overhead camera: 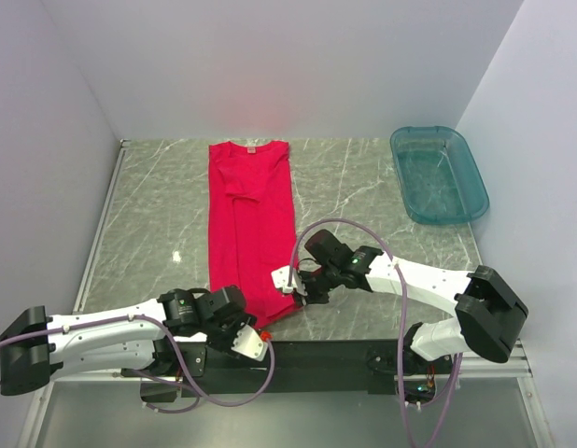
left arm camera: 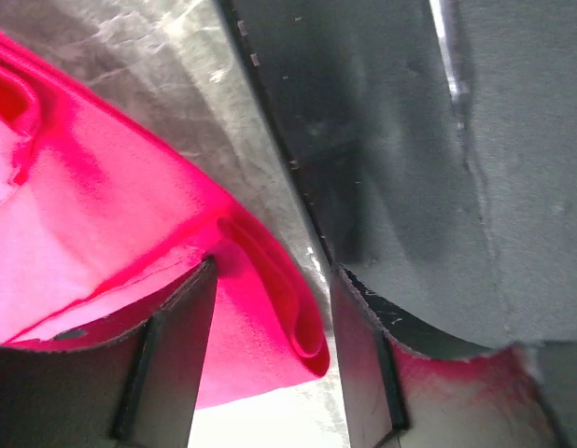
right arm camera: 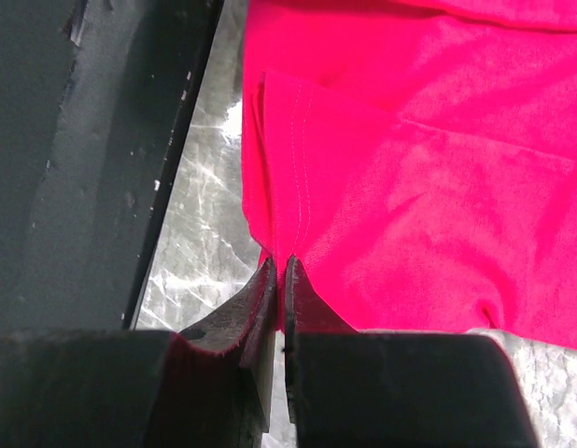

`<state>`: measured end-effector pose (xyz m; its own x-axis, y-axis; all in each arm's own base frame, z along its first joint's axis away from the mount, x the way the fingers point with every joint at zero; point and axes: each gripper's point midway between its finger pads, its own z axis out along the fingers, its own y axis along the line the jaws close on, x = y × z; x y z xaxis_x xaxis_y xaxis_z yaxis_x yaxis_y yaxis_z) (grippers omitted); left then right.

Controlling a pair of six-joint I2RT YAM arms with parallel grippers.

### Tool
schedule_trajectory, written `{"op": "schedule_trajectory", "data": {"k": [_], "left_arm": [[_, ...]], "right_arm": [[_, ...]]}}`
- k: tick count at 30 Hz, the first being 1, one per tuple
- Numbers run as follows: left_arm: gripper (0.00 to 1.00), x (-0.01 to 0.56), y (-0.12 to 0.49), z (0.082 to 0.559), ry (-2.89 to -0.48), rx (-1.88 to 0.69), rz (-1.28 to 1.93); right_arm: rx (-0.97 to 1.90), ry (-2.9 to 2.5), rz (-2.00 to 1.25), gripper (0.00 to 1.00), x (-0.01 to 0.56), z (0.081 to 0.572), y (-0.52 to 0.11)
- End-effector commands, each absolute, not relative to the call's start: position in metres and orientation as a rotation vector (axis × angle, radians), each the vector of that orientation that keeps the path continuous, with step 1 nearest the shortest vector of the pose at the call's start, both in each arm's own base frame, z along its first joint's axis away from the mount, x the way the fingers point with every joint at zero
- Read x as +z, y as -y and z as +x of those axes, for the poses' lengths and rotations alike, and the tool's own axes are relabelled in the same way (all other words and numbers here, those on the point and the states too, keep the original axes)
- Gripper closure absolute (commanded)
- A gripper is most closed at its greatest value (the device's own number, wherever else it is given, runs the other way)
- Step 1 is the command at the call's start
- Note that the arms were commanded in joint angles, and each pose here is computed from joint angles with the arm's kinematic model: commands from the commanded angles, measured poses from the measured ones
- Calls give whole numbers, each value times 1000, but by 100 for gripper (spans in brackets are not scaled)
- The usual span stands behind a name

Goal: Fold and stack the t-shirts
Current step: Fold the tshirt

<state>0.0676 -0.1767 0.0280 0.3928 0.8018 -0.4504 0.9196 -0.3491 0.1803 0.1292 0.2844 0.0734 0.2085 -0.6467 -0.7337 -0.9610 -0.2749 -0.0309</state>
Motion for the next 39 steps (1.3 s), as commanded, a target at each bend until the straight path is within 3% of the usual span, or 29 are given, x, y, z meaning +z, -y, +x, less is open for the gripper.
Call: {"op": "schedule_trajectory", "data": {"k": [1,9,17,18,20,22,34,39], "left_arm": [[43,26,181,74,-1501,-364,2209],[47,16,179,81,-1511,-304,2198],[62,11,178,82,-1514,-287,2203],[66,11,178,82,-1512,-287,2204],[88,10,178,82,-1517,-281,2205],[99,11,178,82,-1517,-279,2204],[100,40,176,83,-1430,-286,2224],[100,79,184,100,-1342,-300,2093]], "right_arm": [[887,-1431,-1940,100,103,134,-295],[918,-1417,-1929,100,109,131,-296],[932,-1407,-1924,100,111,128,-296],[933,-1404,-1922,100,112,129,-296],[935,-1405,-1922,100,112,128,-296],[938,-1404,-1923,100,113,127,-295],[859,-1492,-1891,100,114,147,-290],[827,-1573,-1947,100,103,158,-284]]}}
